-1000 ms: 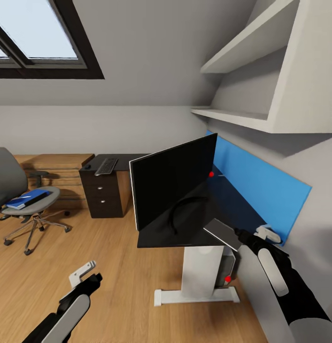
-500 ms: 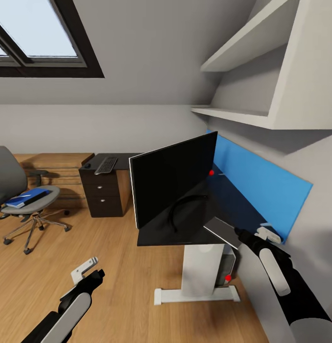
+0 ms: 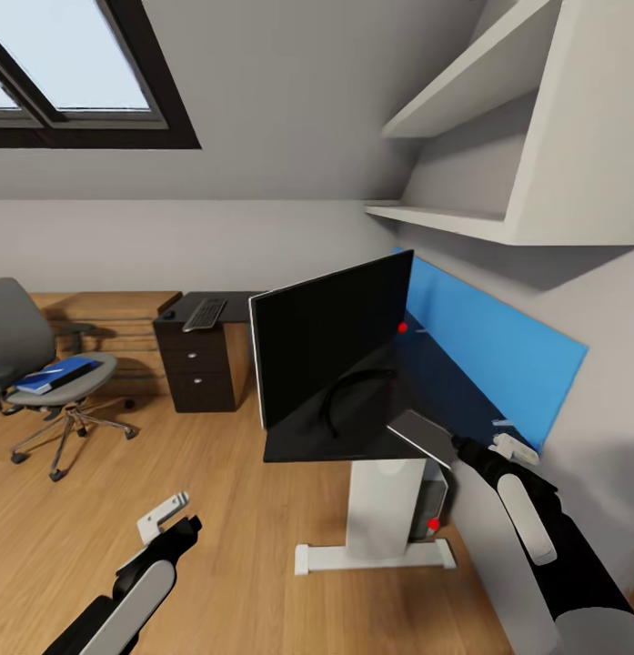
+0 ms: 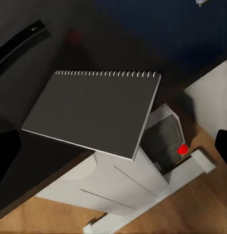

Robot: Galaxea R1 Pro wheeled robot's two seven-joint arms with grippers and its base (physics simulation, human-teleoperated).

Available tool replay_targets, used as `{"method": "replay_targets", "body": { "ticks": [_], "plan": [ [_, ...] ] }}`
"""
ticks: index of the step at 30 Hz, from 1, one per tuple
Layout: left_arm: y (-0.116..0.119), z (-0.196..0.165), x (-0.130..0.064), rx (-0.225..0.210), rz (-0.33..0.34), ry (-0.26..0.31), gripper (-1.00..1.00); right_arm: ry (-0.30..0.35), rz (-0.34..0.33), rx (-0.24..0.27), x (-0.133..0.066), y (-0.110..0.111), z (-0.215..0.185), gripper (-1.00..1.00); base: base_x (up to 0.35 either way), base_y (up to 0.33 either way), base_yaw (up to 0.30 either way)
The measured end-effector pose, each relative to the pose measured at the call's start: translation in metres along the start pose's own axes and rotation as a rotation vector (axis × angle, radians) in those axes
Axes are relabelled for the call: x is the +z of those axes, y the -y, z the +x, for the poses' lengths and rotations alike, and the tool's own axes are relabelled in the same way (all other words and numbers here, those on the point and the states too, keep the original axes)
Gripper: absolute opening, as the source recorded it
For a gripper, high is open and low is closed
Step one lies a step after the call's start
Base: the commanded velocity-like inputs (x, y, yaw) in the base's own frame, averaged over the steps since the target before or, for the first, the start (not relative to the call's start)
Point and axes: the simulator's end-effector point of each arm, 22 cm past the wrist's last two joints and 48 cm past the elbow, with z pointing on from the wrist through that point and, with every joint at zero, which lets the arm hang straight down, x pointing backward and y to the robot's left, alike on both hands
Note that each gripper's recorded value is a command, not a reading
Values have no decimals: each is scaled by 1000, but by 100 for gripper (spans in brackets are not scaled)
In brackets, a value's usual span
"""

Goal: In the bedroom, organize the workspace by keeping the computer under the desk, ensuring the monitor is on the desk, placing the keyboard on the desk next to the monitor, placing the mouse on the desk next to the keyboard, moving the folder from the swivel chair onto the desk next to the mouse, stacking the notebook on top of the folder with the pen on top of the notebook, and positioning the swivel chair next to the desk.

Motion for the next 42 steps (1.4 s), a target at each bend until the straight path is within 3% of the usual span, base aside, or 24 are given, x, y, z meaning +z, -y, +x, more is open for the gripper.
{"method": "replay_targets", "body": {
  "ticks": [12,35,40,42],
  "plan": [
    [0,0,0,1,0,0,100,1,0,1,0,0,0,100,-277,0,0],
    [-5,17,15,7,1,4,100,12,12,31,10,21,12,100,-17,0,0],
    [-5,18,15,6,2,3,100,-6,-5,61,12,21,17,100,0,0,0],
    [-5,18,15,7,2,2,100,-21,-23,125,14,26,19,100,0,0,0]
  ]
}}
